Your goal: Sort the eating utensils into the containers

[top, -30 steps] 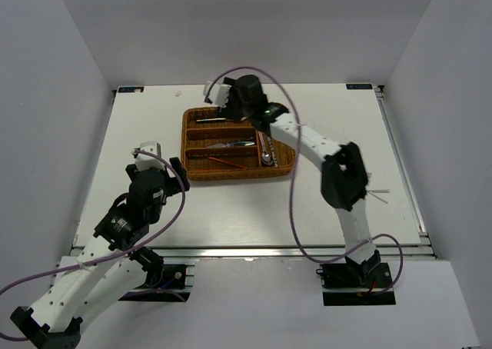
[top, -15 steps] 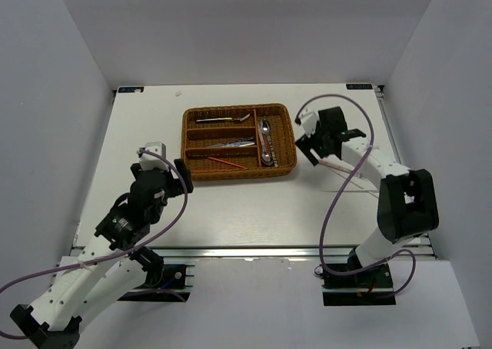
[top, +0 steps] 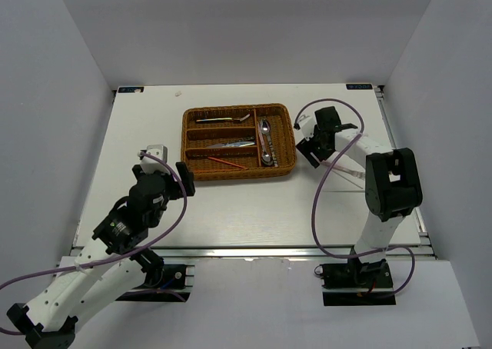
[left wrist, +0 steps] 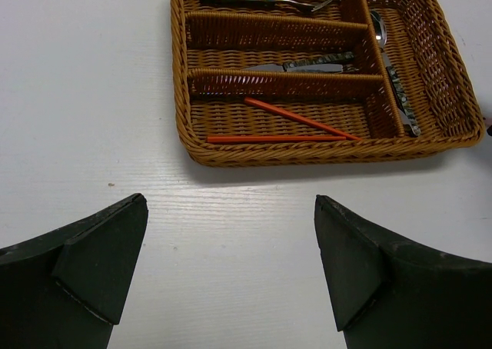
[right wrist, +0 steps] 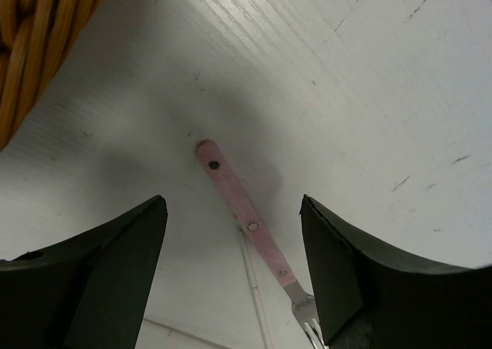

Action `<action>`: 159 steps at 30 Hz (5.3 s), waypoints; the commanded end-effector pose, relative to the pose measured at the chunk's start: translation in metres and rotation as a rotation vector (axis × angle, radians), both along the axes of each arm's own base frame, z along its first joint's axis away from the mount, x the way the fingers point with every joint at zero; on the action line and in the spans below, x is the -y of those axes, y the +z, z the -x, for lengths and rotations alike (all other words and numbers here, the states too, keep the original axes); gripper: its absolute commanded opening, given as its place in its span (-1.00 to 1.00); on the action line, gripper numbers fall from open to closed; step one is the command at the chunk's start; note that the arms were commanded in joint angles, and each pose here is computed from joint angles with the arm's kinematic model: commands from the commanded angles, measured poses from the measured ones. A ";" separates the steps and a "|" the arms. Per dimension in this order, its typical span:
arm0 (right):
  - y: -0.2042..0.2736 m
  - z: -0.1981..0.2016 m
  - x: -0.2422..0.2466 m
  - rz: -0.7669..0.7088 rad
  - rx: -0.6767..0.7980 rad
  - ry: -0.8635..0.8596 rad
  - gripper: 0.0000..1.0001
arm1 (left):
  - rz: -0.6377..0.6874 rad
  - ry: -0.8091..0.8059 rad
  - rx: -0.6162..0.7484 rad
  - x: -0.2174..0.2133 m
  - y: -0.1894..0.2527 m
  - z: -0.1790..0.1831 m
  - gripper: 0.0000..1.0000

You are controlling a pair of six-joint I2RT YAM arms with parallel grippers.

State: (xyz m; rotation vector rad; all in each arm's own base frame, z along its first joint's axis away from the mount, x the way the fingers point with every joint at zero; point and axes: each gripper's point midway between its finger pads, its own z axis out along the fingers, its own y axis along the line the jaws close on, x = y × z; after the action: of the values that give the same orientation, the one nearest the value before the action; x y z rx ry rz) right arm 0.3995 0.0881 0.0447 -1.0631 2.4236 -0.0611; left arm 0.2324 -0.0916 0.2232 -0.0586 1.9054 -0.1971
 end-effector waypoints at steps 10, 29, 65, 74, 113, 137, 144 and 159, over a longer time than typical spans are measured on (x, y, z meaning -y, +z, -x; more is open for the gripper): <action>-0.020 -0.011 0.010 0.039 -0.051 0.009 0.22 | -0.004 0.008 0.002 0.000 0.000 0.000 0.96; -0.047 -0.030 0.036 0.034 -0.066 -0.091 -0.24 | -0.017 0.007 -0.010 0.002 -0.004 0.000 0.96; 0.114 -0.092 0.026 0.098 0.309 -0.228 -1.00 | -0.032 0.041 -0.020 -0.002 -0.007 -0.001 0.96; 0.197 -0.104 -0.084 0.153 0.537 -0.004 -1.00 | -0.040 0.044 -0.029 -0.002 -0.010 -0.002 0.96; 0.143 -0.128 -0.411 0.018 1.004 0.810 0.02 | -0.023 0.026 -0.009 0.000 -0.004 0.000 0.96; 0.135 0.047 -0.010 -0.592 0.302 -0.600 0.79 | -0.060 -0.018 -0.068 0.017 -0.012 -0.010 0.96; 0.064 0.097 0.077 -0.444 0.185 -0.974 0.79 | -0.101 -0.100 -0.241 0.052 -0.050 -0.020 0.96; -0.005 0.072 0.082 -0.177 -0.110 -0.778 0.16 | -0.053 -0.153 -0.163 0.046 -0.039 -0.003 0.96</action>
State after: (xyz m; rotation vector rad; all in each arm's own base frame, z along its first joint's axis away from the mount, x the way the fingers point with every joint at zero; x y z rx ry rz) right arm 0.3134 0.0045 0.0296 0.0978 2.7334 -0.0441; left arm 0.2387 -0.1320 0.1822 0.0820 2.0887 -0.2099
